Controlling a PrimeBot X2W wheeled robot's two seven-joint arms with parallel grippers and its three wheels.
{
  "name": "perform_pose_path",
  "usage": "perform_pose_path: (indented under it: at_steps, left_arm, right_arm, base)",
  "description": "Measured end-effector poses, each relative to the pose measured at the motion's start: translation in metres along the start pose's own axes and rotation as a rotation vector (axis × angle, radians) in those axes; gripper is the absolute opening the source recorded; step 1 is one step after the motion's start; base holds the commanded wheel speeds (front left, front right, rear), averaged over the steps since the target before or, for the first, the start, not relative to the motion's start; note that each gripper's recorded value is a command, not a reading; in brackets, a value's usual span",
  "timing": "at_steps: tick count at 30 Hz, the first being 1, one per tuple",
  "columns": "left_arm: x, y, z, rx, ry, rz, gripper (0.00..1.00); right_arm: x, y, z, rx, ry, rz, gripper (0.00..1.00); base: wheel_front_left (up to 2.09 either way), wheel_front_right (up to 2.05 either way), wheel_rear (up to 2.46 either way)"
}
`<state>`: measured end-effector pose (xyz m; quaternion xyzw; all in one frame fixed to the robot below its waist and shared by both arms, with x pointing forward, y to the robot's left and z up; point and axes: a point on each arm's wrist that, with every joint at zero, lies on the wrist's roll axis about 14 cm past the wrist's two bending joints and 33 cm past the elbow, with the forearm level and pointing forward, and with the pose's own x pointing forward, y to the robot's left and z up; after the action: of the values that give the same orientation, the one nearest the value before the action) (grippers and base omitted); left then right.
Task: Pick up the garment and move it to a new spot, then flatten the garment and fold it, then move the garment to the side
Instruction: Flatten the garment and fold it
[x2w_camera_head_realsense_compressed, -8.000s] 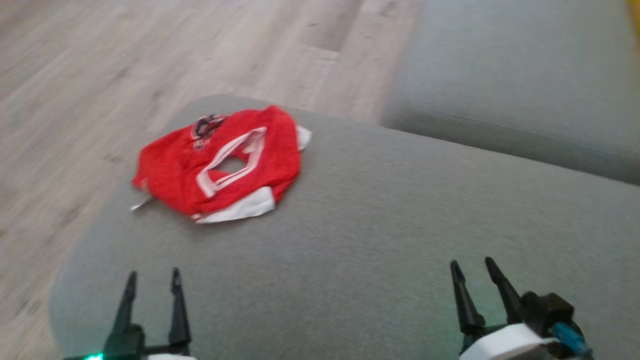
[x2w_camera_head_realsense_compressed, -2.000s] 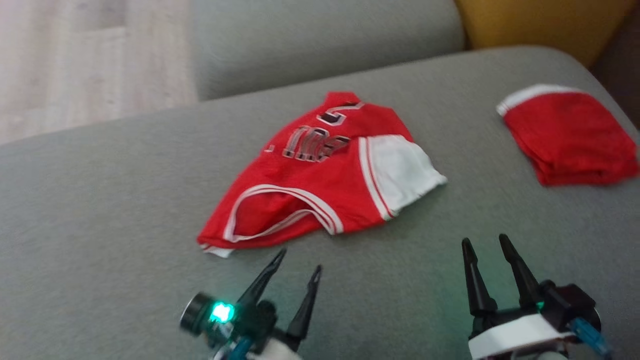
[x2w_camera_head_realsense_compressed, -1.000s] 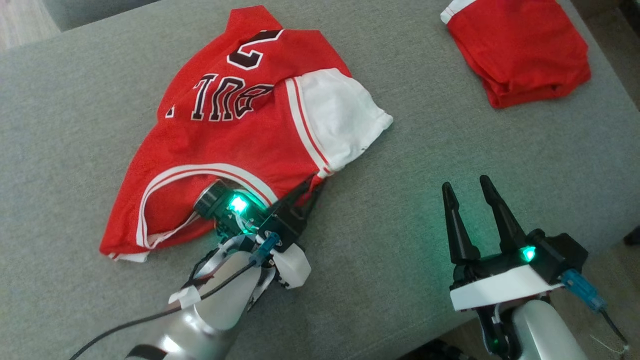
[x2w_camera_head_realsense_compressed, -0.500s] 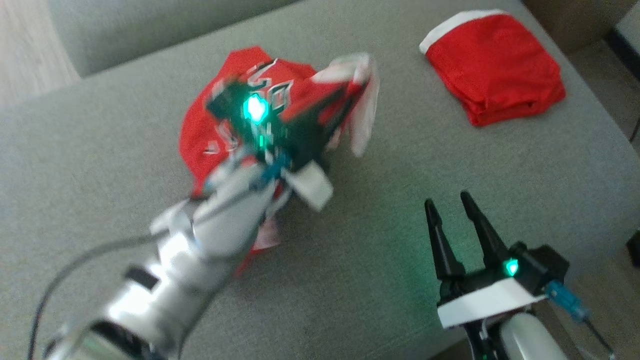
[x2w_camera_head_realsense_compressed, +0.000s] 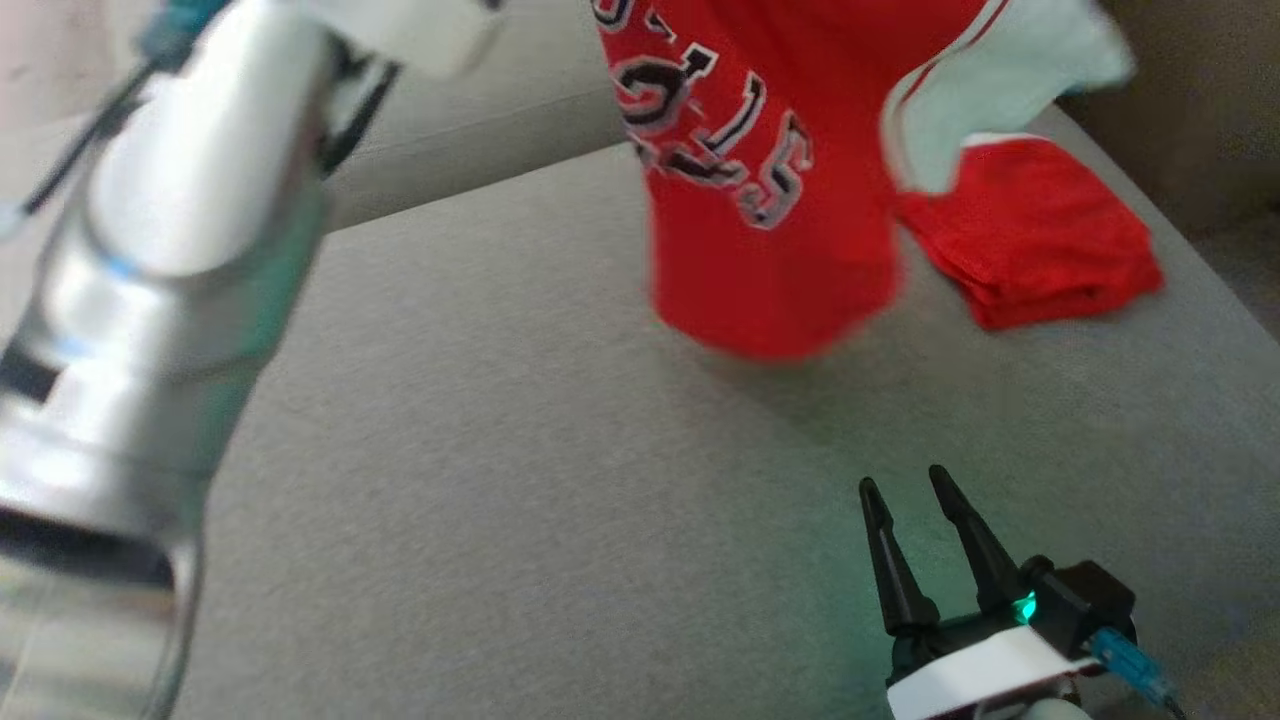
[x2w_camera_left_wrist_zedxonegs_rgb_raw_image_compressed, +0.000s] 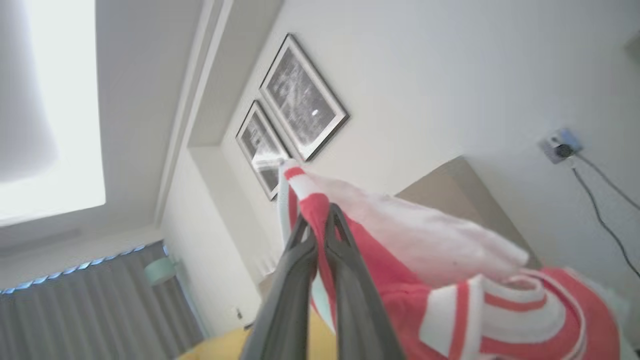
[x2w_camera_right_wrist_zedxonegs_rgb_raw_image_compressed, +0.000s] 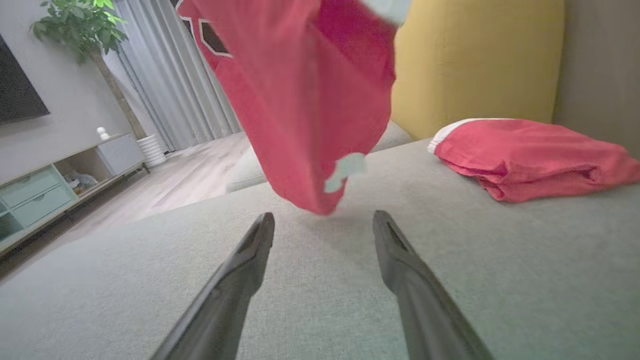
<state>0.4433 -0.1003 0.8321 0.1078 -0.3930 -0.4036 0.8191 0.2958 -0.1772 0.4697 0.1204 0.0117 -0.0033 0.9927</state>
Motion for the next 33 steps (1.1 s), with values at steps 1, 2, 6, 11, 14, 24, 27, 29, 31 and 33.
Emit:
perform_pose_path:
  at_steps: [1,2,6,11,14,24,27,29,31,33]
  left_arm:
    - [-0.013,0.012,-0.01,-0.011,0.041,0.031,0.0]
    - [-0.03,0.021,-0.024,-0.026,0.095,0.061,0.0]
    - [-0.136,0.022,-0.114,-0.172,0.417,0.175,0.08]
    - [-0.317,-0.021,-0.211,-0.329,0.888,0.326,0.66]
    - [-0.381,-0.021,-0.229,-0.321,1.023,0.429,1.0]
    - [-0.364,-0.011,-0.222,-0.237,0.916,0.44,1.0]
    - [-0.329,-0.016,-0.214,-0.233,0.832,0.362,1.0]
    - [-0.313,-0.021,-0.211,-0.236,0.797,0.316,1.0]
    - [-0.278,-0.034,-0.205,-0.248,0.74,0.204,1.0]
    - [-0.247,-0.049,-0.2,-0.253,0.7,0.094,1.0]
  right_arm:
    - [0.002,0.004,0.0,-0.001,0.001,0.014,1.0]
    - [0.004,0.007,0.0,-0.006,0.002,0.029,1.0]
    - [0.013,0.019,-0.003,-0.02,0.013,0.077,1.0]
    - [0.024,0.028,-0.017,-0.037,0.064,0.114,1.0]
    - [0.032,0.03,-0.024,-0.044,0.091,0.124,1.0]
    - [0.042,0.024,-0.03,-0.063,0.111,0.114,1.0]
    - [0.04,0.021,-0.029,-0.064,0.109,0.102,1.0]
    - [0.039,0.019,-0.028,-0.064,0.108,0.095,1.0]
    - [0.037,0.016,-0.028,-0.063,0.106,0.084,1.0]
    - [0.037,0.013,-0.026,-0.063,0.101,0.072,1.0]
  base:
    - [0.0,0.0,0.0]
    - [0.0,0.0,0.0]
    - [0.0,0.0,0.0]
    - [0.0,0.0,0.0]
    - [0.0,0.0,0.0]
    - [0.0,0.0,0.0]
    - [0.0,0.0,0.0]
    - [0.0,0.0,0.0]
    - [0.0,0.0,0.0]
    - [0.0,0.0,0.0]
